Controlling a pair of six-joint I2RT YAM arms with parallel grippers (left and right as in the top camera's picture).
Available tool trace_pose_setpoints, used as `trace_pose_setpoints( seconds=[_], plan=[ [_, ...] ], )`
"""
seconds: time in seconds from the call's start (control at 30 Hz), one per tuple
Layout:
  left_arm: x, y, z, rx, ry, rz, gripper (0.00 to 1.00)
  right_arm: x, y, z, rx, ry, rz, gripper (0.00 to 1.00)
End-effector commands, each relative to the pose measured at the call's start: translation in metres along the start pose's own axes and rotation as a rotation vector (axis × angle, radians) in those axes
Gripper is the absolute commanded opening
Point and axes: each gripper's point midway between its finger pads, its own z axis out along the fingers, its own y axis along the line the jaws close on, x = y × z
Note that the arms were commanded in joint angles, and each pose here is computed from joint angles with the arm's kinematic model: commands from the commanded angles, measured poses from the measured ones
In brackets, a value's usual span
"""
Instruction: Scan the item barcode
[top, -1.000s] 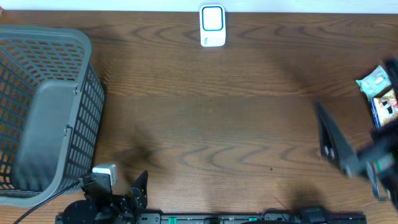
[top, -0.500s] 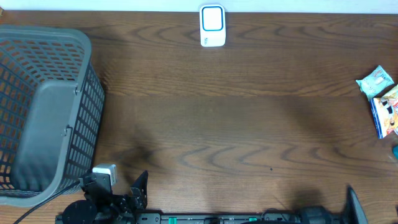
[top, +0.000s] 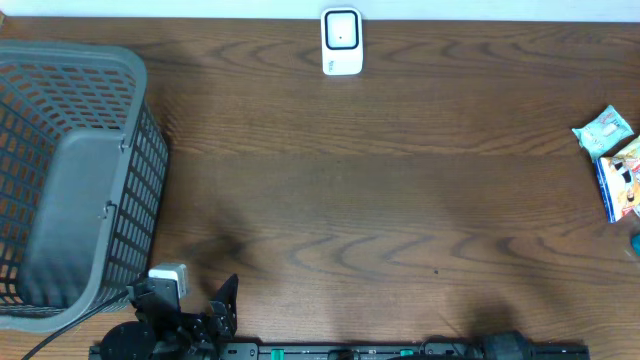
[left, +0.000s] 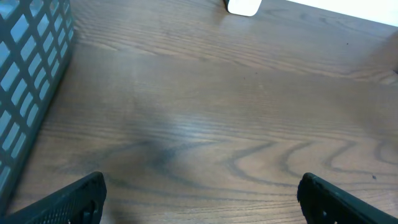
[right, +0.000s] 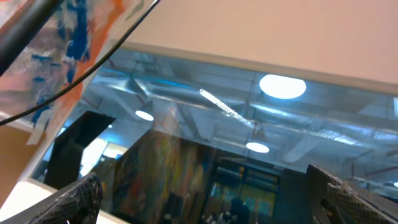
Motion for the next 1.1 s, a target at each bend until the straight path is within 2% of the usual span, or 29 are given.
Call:
trace_pose_setpoints(
  seconds=[0.0,0.33,0.53,0.8,1.07],
  plan=[
    [-0.002,0.0,-0.001,-0.001,-0.007,0.001,0.98,0.002,-0.015,-0.004,0.074,0.01,-0.012,0.99],
    [-0.002,0.0,-0.001,-0.001,-0.006,0.001,0.98,-0.004,-0.038,-0.013,0.213,-0.001,0.004,0.99],
    [-0.002,0.0,-0.001,-0.001,-0.006,0.001,0.98,-0.04,-0.038,-0.049,0.239,-0.096,0.01,0.99],
    [-0.002,0.0,-0.001,-0.001,-0.007,0.001,0.98,-0.036,-0.037,-0.049,0.247,-0.085,0.055,0.99],
    [-0.002,0.0,-0.001,-0.001,-0.007,0.001,0.98,-0.024,-0.061,-0.054,0.395,-0.049,0.063,0.99]
  ],
)
